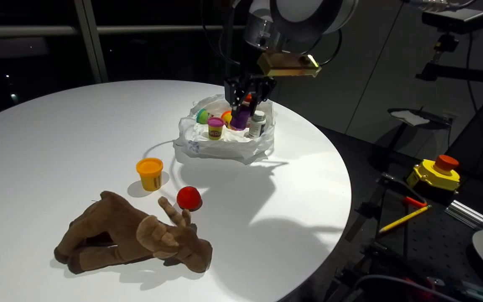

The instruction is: Pick the objects on the table and put them in the plastic bag

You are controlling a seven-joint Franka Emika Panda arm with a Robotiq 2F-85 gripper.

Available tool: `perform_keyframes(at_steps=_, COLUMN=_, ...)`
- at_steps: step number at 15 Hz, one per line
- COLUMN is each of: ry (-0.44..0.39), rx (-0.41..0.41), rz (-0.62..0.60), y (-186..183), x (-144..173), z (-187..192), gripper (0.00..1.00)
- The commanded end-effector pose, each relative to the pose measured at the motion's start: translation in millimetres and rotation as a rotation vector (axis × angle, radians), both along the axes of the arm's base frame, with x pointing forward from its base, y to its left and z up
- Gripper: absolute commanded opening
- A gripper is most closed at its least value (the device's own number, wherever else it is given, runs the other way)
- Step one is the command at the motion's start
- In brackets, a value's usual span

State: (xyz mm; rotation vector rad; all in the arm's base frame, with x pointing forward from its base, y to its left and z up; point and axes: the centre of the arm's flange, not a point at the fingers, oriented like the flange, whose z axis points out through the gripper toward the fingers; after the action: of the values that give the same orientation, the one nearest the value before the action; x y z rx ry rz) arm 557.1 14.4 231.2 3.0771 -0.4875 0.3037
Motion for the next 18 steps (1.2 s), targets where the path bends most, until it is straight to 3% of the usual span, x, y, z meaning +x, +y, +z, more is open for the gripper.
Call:
perform_keyframes(at_steps=1, ry=0.009, rx=-0.01, rz=-0.042, y=-14.4, x=20.3, z=-23.1, gripper=0.26)
perform_keyframes(at_steps=4, ry=0.023, rx=-0.026, rz=-0.068, y=-29.1, x=22.8, z=-37.0, gripper=0.26)
perform_keyframes(at_steps=5, ry=0.024, rx=-0.025, rz=-0.073, y=-31.3, x=22.2, z=-36.4, gripper=0.76)
perform_keyframes(at_steps=7, ry=0.008, rx=-0.02, rz=-0.073, y=-29.2, x=19.1, z=-25.5, gripper=0.81)
perform_keyframes(at_steps=9, ry=-0.024, rx=-0.011, rz=-0.049, y=-17.2, x=15.3, z=-5.7, gripper=0.97)
perform_keyframes(at_steps=14, ry=-0.082, rx=0.031, rz=0.124, y=69.1, x=2.3, z=36.8, gripper=1.0)
perform_keyframes(at_steps=18, ry=-0.051, rx=0.079, rz=0.287, y=147.7, x=-11.0, z=33.8, gripper=1.0)
